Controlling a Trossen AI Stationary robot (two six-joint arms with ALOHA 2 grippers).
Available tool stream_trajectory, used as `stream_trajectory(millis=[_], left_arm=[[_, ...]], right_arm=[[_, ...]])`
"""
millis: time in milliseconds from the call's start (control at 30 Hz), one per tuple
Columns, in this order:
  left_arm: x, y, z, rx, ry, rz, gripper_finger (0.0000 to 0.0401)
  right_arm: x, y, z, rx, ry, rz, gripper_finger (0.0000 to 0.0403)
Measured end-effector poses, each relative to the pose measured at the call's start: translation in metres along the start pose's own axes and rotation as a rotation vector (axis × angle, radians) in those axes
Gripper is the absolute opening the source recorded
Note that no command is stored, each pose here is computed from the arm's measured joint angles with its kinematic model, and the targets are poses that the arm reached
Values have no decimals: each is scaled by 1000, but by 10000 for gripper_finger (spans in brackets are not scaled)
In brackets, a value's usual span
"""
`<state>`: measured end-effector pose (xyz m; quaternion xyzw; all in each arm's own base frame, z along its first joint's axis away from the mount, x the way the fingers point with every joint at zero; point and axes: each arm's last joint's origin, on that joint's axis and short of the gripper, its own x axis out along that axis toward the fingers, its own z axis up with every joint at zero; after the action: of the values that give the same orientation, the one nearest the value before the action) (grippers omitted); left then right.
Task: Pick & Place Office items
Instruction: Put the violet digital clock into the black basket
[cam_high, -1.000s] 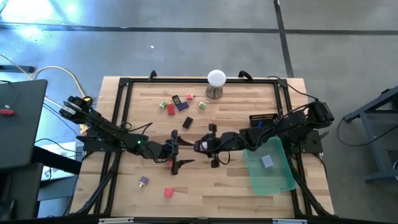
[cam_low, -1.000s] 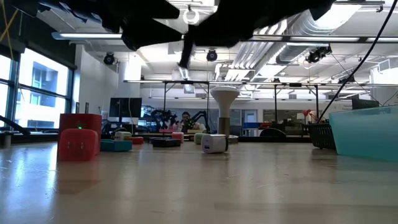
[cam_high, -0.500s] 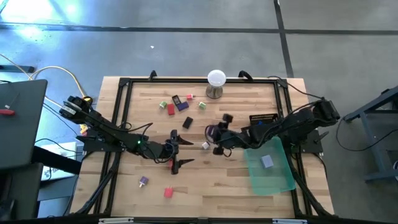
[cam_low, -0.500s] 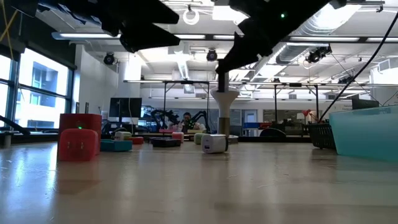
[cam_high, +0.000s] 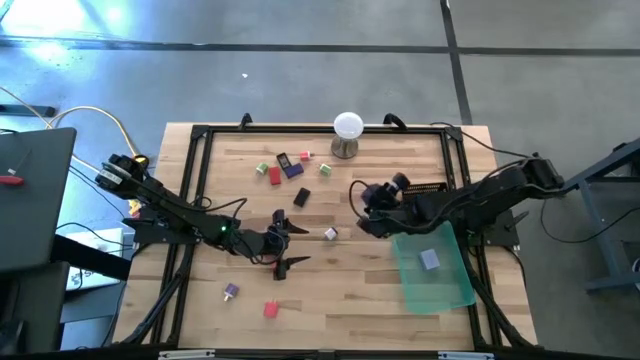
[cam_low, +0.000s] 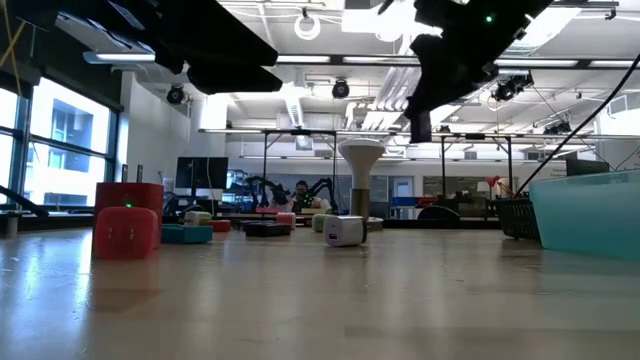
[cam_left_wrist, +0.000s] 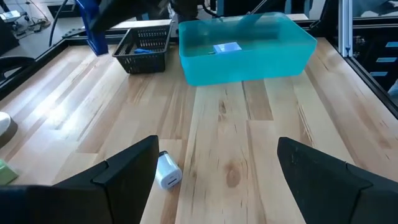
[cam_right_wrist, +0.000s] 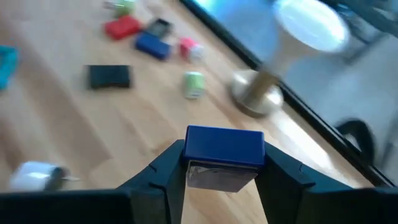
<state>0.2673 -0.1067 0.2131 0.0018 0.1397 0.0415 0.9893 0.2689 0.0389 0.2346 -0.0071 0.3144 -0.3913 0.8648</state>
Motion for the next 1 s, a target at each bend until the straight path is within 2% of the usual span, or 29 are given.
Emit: stream_trajectory(millis=[300, 500, 600, 1000], left_arm=[[0, 0, 0, 0, 1, -2, 320], [0, 0, 0, -15, 4, -2, 320], [0, 0, -1, -13, 12, -1, 320], [0, 0, -3, -26, 27, 2, 320]], right_arm=[[4, -35, -16, 164, 138, -240, 144], [-2, -51, -26, 254, 206, -350, 145], [-8, -56, -28, 301, 212, -379, 145], [-20, -63, -47, 308, 383, -402, 145]])
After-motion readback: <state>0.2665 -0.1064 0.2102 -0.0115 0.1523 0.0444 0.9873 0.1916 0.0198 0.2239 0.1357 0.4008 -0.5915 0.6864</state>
